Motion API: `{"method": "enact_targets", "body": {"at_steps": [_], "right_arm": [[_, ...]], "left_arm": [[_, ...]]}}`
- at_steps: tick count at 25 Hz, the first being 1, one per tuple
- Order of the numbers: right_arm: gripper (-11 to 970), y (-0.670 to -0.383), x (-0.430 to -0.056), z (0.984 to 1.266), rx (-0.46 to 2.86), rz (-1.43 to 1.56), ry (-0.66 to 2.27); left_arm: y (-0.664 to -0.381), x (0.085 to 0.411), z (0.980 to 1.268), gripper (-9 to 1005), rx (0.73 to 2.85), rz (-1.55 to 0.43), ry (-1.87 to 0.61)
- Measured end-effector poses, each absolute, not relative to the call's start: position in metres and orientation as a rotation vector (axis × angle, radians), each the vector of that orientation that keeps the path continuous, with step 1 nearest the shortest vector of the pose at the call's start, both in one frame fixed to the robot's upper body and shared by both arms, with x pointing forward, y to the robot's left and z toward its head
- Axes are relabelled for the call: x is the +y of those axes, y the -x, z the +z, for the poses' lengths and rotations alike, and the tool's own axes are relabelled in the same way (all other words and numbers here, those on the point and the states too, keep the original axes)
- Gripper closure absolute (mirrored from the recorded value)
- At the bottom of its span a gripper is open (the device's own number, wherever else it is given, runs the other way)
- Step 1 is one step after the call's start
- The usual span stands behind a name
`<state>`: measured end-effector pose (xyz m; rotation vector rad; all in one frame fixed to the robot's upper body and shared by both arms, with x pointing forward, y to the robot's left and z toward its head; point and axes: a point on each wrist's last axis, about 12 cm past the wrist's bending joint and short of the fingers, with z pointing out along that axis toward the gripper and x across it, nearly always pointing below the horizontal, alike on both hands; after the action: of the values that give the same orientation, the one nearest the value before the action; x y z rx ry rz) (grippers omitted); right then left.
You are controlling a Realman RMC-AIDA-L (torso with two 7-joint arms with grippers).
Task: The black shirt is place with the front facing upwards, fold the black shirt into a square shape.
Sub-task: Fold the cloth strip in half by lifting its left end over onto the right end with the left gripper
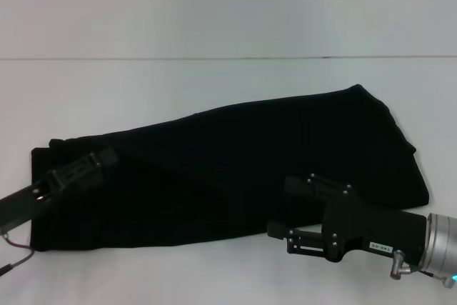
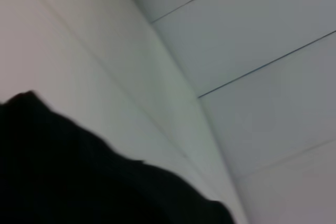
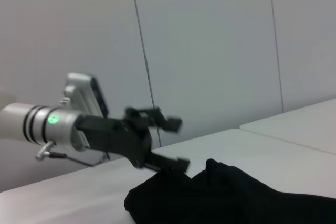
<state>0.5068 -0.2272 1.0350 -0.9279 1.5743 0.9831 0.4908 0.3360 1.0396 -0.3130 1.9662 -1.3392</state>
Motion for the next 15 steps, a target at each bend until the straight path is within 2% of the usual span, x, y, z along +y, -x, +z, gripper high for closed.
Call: {"method": "enact_targets", "body": {"at_steps": [4, 8, 15], "right_arm": [[76, -0.505, -0.229, 1.033, 1.582, 0.982, 0.922], [76, -0.504, -0.229, 1.032, 1.585, 0.981, 0.92], [75, -0.504, -0.229, 1.032, 1.582, 0.977, 0.923]], "left_arm": [[-0.498, 0.335, 1.028, 91, 2.059, -1.267, 0.415], [-0.493, 0.346, 1.019, 93, 2.083, -1.196, 0.518], [-0.484, 0.367, 1.025, 97, 2.047, -1.183, 0.562]]}}
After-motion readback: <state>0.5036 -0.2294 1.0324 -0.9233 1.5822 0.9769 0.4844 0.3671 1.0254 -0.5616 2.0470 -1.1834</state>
